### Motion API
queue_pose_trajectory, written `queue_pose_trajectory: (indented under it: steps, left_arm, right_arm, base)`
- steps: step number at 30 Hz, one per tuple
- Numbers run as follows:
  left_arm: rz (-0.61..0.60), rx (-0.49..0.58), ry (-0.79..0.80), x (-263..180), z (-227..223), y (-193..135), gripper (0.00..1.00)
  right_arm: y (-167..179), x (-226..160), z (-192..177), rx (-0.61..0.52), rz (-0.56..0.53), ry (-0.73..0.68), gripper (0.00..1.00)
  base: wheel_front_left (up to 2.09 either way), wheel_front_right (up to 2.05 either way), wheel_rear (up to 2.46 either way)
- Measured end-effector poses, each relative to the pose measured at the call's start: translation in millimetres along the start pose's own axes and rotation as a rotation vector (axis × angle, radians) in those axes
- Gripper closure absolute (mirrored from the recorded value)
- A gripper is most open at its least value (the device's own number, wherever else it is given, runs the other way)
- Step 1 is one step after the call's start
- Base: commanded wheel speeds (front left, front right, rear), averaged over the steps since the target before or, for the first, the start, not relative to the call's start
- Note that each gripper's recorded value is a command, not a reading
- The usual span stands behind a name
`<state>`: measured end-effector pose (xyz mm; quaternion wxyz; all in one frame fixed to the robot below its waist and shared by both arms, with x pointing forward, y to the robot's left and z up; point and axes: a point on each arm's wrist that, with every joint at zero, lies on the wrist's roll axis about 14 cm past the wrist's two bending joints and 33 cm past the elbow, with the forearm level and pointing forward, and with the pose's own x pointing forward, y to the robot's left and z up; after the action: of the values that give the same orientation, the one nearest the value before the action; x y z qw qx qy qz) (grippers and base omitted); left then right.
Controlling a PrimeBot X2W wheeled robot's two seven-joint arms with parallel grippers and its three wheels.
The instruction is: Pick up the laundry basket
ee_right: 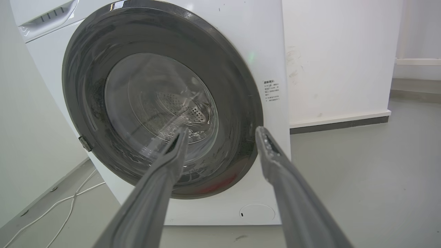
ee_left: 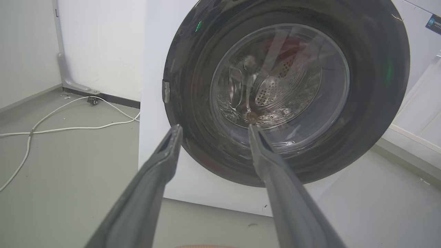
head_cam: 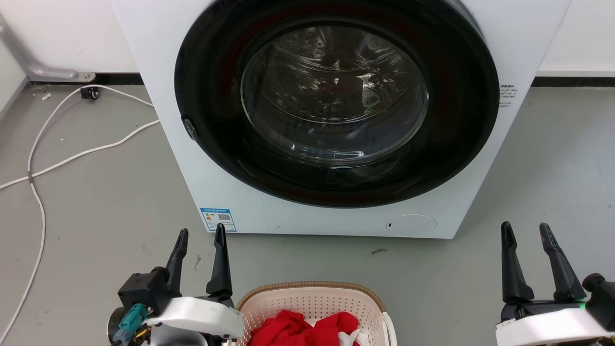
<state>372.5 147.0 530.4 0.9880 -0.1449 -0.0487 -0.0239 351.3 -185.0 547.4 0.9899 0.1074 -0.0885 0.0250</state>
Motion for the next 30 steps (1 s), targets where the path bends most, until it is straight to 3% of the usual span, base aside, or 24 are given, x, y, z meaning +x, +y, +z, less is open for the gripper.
queue_pose_trajectory:
  steps: [30]
  left_arm:
    - [-0.037, 0.225, -0.044, -7.2, -0.1, -10.4, 0.00]
  right_arm:
    - [5.4, -8.5, 0.3, -0.147, 0.033, -0.021, 0.00]
  base:
    - [0.00, 0.00, 0.00]
